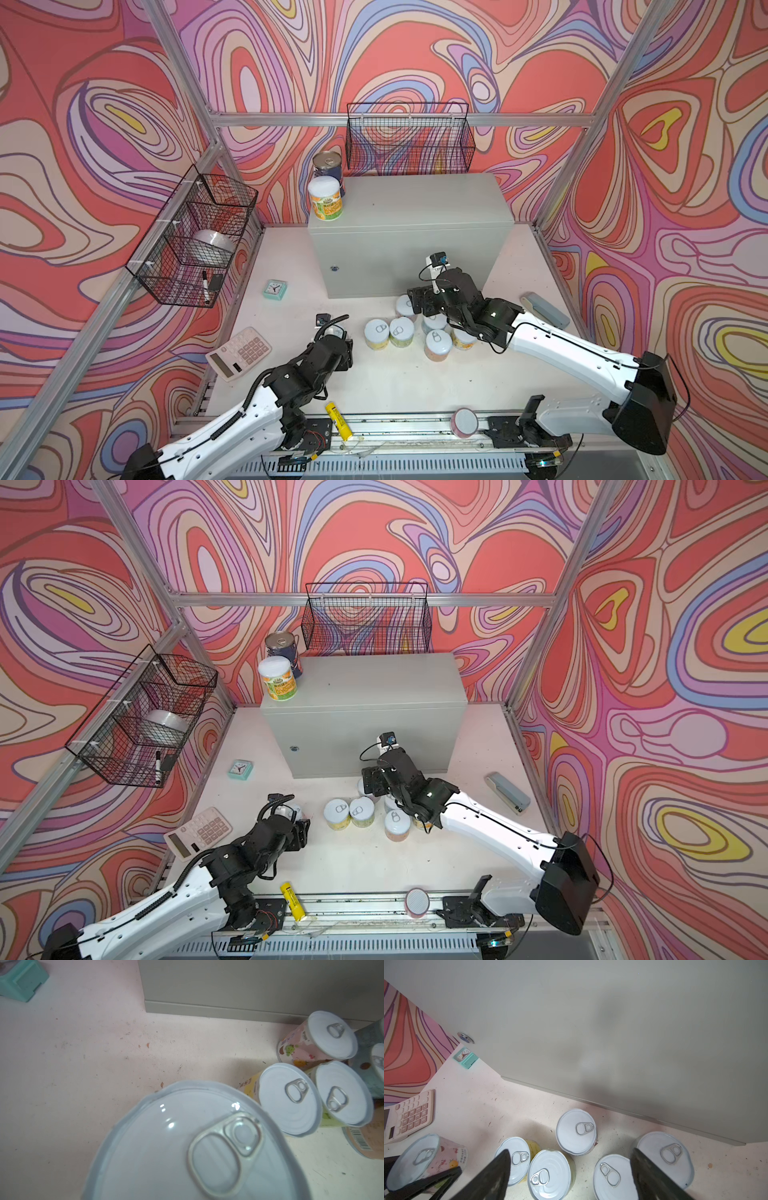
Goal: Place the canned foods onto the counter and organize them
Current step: 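Close the left gripper on the white-lidded can nearest it, then lift the pink can with the left gripper over the cabinet while the right gripper rises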
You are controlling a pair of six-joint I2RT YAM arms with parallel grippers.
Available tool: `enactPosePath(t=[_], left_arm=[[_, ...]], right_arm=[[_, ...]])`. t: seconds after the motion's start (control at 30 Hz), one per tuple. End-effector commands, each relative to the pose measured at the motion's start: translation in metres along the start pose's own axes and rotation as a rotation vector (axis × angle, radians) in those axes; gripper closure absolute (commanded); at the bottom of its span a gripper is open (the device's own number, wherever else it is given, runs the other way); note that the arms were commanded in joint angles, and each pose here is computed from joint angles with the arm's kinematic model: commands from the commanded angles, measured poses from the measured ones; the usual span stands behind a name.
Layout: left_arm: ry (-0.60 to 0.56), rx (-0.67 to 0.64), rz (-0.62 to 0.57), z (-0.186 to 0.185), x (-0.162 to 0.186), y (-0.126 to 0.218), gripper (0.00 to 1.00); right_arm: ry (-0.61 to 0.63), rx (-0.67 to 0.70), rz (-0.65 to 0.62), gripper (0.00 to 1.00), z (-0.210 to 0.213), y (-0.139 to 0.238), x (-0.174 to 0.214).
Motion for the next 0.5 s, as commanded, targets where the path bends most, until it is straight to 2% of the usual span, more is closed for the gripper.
enactPosePath(t=[0.0,0.17,0.47], left_arm=[[-0.006,0.013,-0.018,-0.011,-0.032,0.033,1.0],[-0.052,0.045,-0.036,-0.037,-0.074,0.063,1.0],[-0.113,0.149,-0.059,-0.085,-0.114,0.078,1.0]], right_arm=[[-0.003,-0.016,-0.062,0.08,0.004,0.012,-0.021],[-0.006,-0.022,-0.091,0.08,0.003,0.025,-0.029],[0.014,0.002,-0.127,0.07,0.001,0.039,-0.052]])
Point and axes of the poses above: each gripper's point midway between its finger pads, its own y axis back along the fingers, its own z axis along the line the jaws close on, x = y × z, the point moved 5 cm from there along y, back along the fingers, and after that the axes turned 7 degrees about y, right-handed, at the moved point
